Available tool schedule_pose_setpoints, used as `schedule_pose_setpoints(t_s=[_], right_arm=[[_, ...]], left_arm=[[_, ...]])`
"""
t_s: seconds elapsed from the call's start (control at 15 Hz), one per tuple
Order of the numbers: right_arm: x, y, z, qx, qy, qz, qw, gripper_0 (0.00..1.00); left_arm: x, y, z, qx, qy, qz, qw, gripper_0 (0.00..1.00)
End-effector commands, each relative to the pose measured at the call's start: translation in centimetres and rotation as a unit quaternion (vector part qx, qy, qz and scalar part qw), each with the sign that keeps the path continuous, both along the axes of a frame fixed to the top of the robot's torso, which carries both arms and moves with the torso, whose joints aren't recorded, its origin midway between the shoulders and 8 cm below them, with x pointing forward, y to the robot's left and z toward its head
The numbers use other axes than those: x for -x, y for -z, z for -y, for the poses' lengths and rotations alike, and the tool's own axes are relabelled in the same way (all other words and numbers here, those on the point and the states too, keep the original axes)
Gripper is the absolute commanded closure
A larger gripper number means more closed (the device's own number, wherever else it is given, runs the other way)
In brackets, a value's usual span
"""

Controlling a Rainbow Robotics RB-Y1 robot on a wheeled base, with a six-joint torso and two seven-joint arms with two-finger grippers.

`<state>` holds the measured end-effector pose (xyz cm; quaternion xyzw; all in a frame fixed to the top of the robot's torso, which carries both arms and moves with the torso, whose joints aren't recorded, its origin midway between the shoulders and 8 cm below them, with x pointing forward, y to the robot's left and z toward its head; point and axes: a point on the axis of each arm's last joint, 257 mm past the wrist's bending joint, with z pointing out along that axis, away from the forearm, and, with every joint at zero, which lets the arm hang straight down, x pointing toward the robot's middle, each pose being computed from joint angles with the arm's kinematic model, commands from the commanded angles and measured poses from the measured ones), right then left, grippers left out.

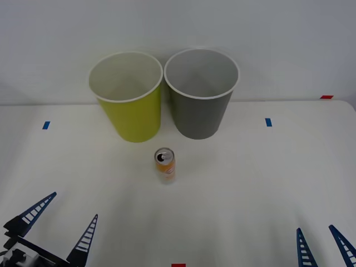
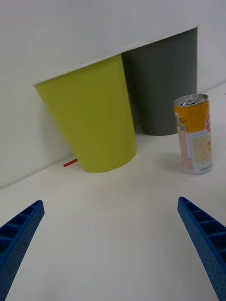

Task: Put cans in the gray bin and PET bottles in the light green bin.

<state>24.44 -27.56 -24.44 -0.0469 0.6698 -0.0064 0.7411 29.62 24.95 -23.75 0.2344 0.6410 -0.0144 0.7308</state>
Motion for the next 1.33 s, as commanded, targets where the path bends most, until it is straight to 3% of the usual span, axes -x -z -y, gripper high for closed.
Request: schedule_pose_setpoints(t_s=[0.07,0.33,0.47,0.73,1.13,1.33], right_arm=[[0.0,0.0,0.0,0.000,0.000,0.000,1.0000,0.41],[0.0,0.0,0.0,0.000,0.000,0.000,1.0000,0.42],[0.0,0.0,0.0,0.000,0.000,0.000,1.0000,0.42],[0.0,0.0,0.0,0.000,0.000,0.000,1.0000,0.41],[0.0,0.0,0.0,0.000,0.000,0.000,1.0000,0.42],[0.0,0.0,0.0,0.000,0.000,0.000,1.0000,0.42]], left_arm=[[-2.2,-0.2,3.4,0.036,0.039,-0.008,0.9986,0.02],[-5.2,0.5,7.8,0.040,0.094,0.000,0.9947,0.02],[-6.6,1.2,9.5,0.029,0.108,-0.016,0.9936,0.02],[-8.2,1.9,12.5,0.041,0.105,-0.038,0.9929,0.02],[-9.9,2.0,14.5,0.046,0.107,-0.027,0.9928,0.02],[-10.5,2.0,15.3,0.052,0.106,-0.033,0.9924,0.02]])
